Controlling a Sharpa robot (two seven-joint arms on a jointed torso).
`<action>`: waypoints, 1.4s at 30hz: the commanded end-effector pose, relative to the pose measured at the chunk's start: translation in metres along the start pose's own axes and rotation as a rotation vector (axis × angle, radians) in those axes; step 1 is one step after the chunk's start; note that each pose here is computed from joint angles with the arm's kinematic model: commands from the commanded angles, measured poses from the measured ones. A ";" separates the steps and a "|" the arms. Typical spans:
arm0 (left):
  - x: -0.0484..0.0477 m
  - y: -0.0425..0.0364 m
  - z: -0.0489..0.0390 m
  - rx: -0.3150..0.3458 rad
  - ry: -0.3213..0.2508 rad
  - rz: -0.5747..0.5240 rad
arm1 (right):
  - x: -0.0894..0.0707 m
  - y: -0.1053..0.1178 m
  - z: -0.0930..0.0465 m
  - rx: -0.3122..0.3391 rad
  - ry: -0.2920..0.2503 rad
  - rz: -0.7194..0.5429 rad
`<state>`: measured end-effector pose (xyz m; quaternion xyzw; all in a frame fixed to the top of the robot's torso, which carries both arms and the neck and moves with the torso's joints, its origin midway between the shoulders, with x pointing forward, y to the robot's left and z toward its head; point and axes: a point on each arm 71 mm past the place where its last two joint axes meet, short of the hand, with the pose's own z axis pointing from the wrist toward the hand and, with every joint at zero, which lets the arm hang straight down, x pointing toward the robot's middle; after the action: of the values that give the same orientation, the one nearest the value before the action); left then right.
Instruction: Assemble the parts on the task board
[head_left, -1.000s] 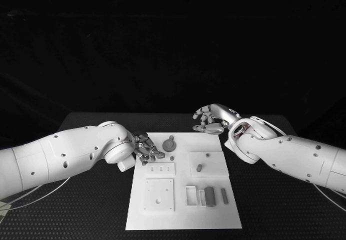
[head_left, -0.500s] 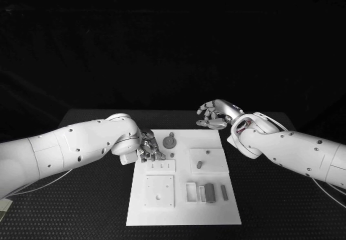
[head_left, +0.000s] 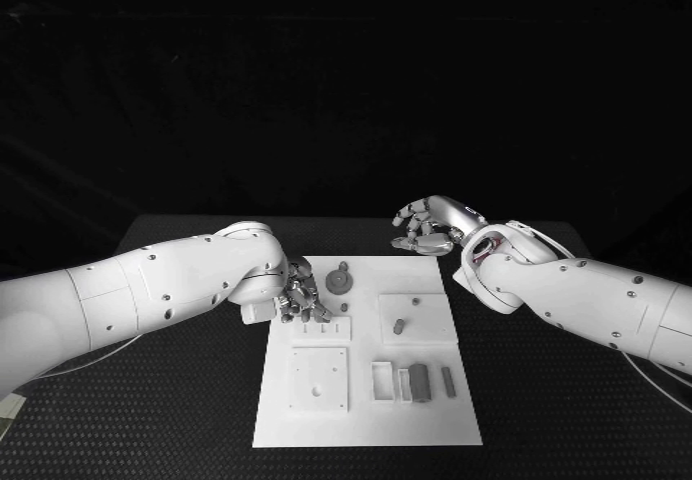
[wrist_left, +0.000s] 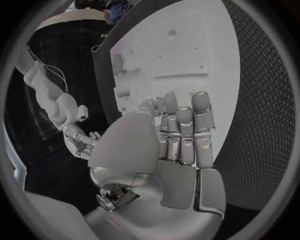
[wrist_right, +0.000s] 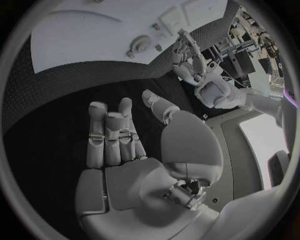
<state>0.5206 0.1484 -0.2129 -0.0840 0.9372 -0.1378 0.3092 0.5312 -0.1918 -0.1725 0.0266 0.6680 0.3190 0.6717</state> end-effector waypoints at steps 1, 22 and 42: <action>-0.0015 -0.0032 0.0002 -0.016 -0.017 0.070 | 0.001 0.001 0.000 -0.007 0.013 0.002; -0.0015 0.0003 0.0105 -0.038 -0.021 0.095 | 0.002 0.002 0.001 -0.010 0.017 0.003; -0.0046 0.0074 0.0097 -0.034 -0.044 0.058 | 0.005 0.002 0.001 -0.001 0.052 -0.001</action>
<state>0.5296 0.1559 -0.2207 -0.0629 0.9365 -0.1007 0.3300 0.5313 -0.1893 -0.1738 0.0237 0.6747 0.3201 0.6647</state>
